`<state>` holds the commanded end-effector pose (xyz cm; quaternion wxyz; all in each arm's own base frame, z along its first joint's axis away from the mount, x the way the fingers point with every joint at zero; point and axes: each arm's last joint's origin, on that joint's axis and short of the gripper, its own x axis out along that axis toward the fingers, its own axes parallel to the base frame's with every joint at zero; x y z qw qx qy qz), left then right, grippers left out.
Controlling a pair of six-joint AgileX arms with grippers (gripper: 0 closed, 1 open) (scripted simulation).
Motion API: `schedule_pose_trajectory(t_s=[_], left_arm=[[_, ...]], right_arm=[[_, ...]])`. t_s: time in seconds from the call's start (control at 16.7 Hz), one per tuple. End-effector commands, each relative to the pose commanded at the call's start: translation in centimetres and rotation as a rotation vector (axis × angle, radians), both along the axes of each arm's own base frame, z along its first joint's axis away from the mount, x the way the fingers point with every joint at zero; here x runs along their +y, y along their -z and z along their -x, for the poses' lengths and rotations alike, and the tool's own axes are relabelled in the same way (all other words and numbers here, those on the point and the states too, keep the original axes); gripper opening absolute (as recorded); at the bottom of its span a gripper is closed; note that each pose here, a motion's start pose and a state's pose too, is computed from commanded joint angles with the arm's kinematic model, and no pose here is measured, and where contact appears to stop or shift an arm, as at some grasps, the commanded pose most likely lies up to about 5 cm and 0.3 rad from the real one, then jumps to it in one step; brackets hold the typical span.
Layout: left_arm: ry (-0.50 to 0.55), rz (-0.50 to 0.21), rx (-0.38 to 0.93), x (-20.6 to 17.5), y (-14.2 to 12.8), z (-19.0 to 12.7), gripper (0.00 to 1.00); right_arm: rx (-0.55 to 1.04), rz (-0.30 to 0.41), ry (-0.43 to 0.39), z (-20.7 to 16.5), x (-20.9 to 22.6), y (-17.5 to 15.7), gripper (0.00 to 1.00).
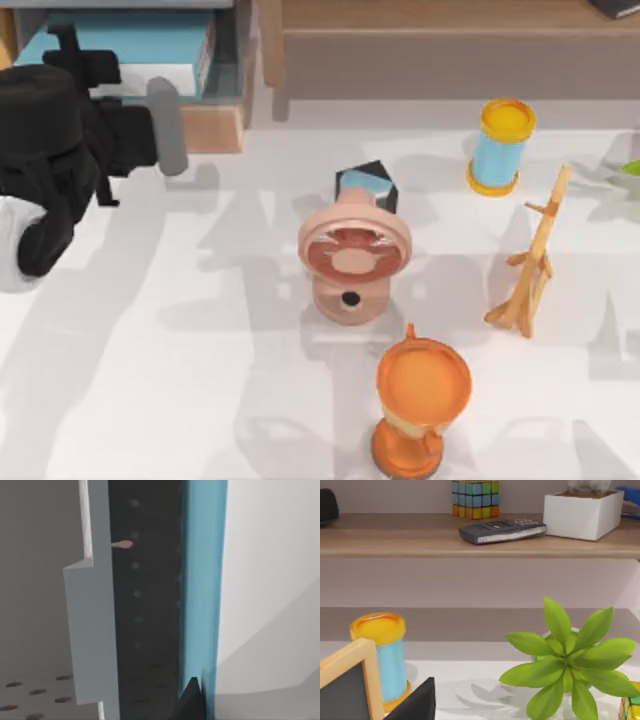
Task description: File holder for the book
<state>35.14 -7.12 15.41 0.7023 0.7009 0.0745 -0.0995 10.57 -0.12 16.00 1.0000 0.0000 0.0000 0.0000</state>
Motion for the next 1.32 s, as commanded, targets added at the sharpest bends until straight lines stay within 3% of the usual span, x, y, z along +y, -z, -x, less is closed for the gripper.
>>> schedule_pose_trajectory(t_s=[0.48, 1.26, 1.32], left_arm=[[0.002, -0.003, 0.013, 0.0, 0.7, -1.7, 0.0], [0.002, -0.003, 0.013, 0.0, 0.7, -1.7, 0.98], [0.002, -0.003, 0.013, 0.0, 0.7, -1.7, 1.0]], right_arm=[[0.0, 0.0, 0.0, 0.0, 0.0, 0.0, 1.0], [0.0, 0.0, 0.0, 0.0, 0.0, 0.0, 1.0], [0.0, 0.0, 0.0, 0.0, 0.0, 0.0, 1.0]])
